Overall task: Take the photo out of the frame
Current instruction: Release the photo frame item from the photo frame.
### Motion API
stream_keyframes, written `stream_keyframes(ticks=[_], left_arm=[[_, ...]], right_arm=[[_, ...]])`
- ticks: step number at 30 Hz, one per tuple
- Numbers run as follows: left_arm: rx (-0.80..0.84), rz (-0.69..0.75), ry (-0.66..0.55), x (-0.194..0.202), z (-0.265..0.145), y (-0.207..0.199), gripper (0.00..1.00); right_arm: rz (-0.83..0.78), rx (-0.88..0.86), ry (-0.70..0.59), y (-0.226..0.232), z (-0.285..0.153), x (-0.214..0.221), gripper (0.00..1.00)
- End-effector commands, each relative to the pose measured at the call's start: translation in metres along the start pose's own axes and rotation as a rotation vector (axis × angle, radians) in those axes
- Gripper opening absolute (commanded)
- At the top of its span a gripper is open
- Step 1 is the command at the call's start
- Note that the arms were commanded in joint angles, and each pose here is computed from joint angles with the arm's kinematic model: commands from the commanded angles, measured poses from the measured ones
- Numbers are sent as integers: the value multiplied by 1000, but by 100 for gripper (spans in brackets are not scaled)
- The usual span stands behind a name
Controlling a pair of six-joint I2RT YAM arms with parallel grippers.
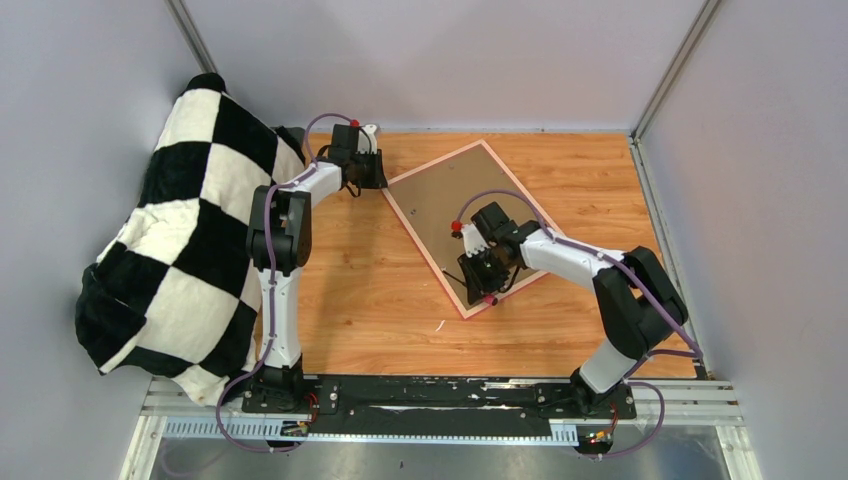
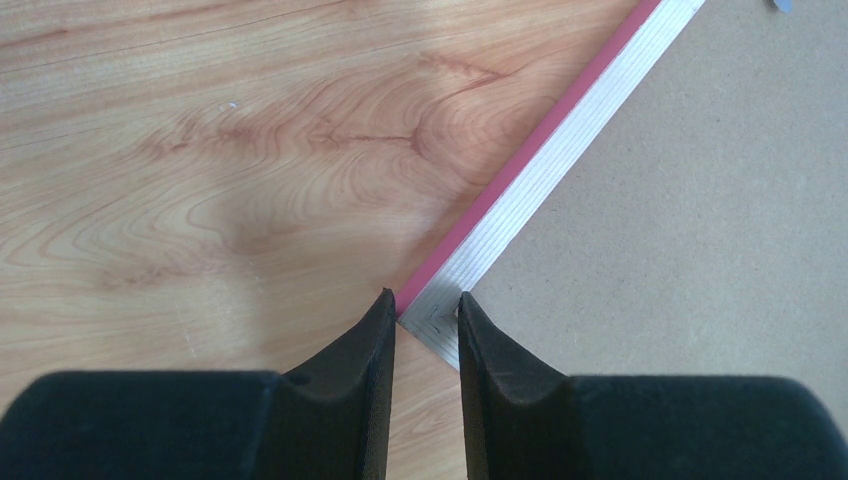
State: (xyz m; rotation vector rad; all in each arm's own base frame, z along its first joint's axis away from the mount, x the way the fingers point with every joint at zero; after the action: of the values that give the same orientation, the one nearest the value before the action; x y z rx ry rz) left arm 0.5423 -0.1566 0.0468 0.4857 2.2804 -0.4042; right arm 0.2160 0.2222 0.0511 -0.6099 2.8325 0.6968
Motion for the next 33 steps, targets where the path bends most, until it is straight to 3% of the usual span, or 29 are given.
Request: stream_keyframes(ticks=[1,14,33], left_arm=[[45,-34,173,54,7,-17,0],[46,5,180,54,8,-24,0],[49,15,180,53,8,-26,0]], right_arm=[[-11,33,2,-1,5,1,0],[-24,118,-45,-8,9,-8,0],[-37,107,-56,-4,10,-11,0]])
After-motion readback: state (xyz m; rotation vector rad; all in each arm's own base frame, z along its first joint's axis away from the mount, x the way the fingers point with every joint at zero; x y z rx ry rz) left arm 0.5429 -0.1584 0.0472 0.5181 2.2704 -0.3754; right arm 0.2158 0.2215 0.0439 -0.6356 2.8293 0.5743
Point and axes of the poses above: each gripper's point midway between its finger pads, its own z axis out along the fingers, its own y axis along the line the jaws close on, x = y × z, the point moved 1 cm from there along -z, back along the fingers, and after that the axes turned 12 degrees about z, right-handed, at the moved point
